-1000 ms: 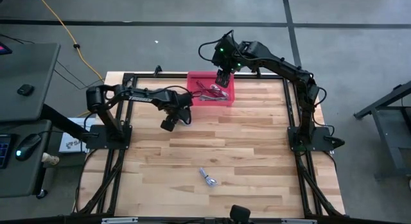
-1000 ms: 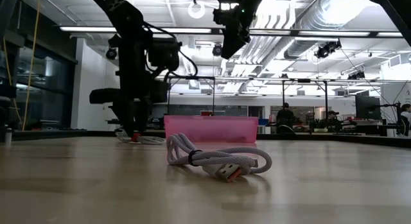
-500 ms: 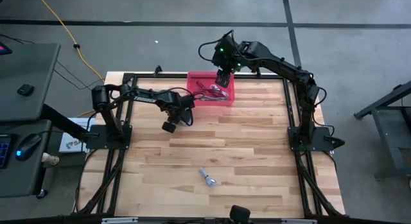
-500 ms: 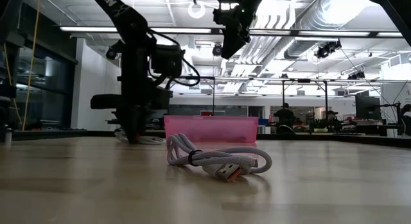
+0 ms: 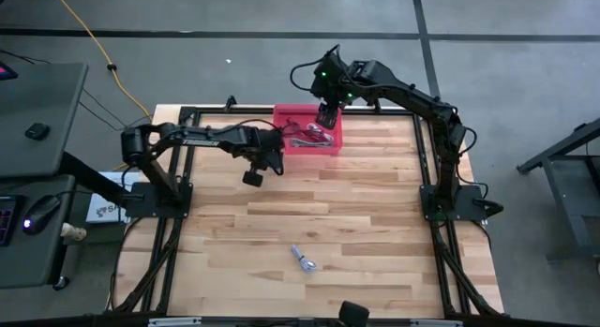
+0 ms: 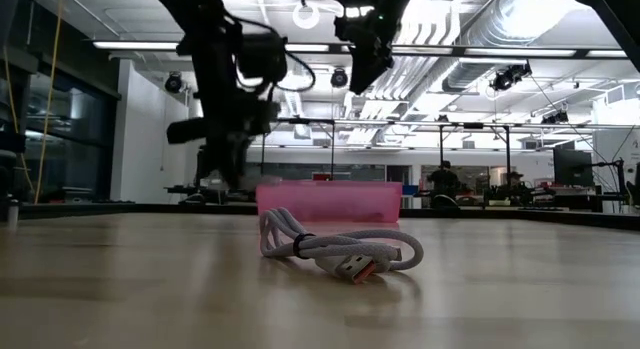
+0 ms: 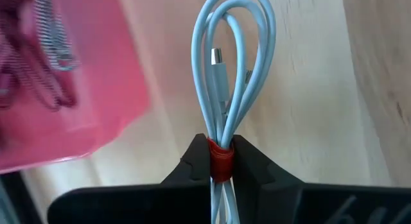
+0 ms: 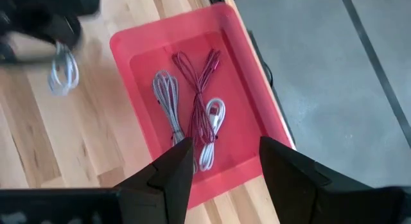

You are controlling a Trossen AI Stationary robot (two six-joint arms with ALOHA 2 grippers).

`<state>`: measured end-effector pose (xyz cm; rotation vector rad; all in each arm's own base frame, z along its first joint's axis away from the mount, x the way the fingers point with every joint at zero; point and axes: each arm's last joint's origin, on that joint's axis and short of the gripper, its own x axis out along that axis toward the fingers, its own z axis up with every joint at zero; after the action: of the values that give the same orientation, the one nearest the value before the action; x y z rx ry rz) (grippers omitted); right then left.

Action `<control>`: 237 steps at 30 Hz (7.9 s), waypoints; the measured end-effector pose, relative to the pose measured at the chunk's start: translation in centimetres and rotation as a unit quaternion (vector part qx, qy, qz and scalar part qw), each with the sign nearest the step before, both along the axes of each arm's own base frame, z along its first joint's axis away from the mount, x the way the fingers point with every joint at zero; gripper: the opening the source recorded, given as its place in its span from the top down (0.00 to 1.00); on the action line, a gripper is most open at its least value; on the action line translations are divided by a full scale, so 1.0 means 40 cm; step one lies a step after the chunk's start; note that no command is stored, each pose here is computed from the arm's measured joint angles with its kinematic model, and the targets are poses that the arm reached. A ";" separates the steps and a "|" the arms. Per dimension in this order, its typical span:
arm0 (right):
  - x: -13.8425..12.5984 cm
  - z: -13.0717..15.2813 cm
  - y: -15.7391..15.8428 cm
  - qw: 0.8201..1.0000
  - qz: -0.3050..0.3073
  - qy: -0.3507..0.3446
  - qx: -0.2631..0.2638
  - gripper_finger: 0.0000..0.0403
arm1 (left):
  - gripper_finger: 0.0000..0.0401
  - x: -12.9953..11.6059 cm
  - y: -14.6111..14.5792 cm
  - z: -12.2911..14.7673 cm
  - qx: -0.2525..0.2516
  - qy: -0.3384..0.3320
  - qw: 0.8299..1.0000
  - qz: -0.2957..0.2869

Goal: Pick and place USB-C Cables
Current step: Put the white charger cable into the pink bin, then put the light blue charger cable into the pink bin

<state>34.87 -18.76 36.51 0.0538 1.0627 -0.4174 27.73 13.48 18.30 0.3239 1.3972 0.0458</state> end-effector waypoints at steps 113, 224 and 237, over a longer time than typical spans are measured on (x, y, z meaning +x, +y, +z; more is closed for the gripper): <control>-0.079 0.077 0.469 0.984 -0.123 0.012 0.129 0.58 | 0.71 -0.121 -0.046 0.312 0.162 -0.203 0.956 0.139; 0.228 -0.471 0.919 0.963 -0.085 0.080 0.243 0.58 | 0.71 -0.147 -0.004 0.309 0.172 -0.190 0.948 0.186; 0.236 -0.530 0.927 0.970 -0.095 0.083 0.207 0.58 | 0.71 -0.147 -0.004 0.309 0.172 -0.190 0.949 0.186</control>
<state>44.33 18.30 15.32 0.5022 1.3032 -0.3700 21.83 13.32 30.68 0.3149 1.0442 0.6377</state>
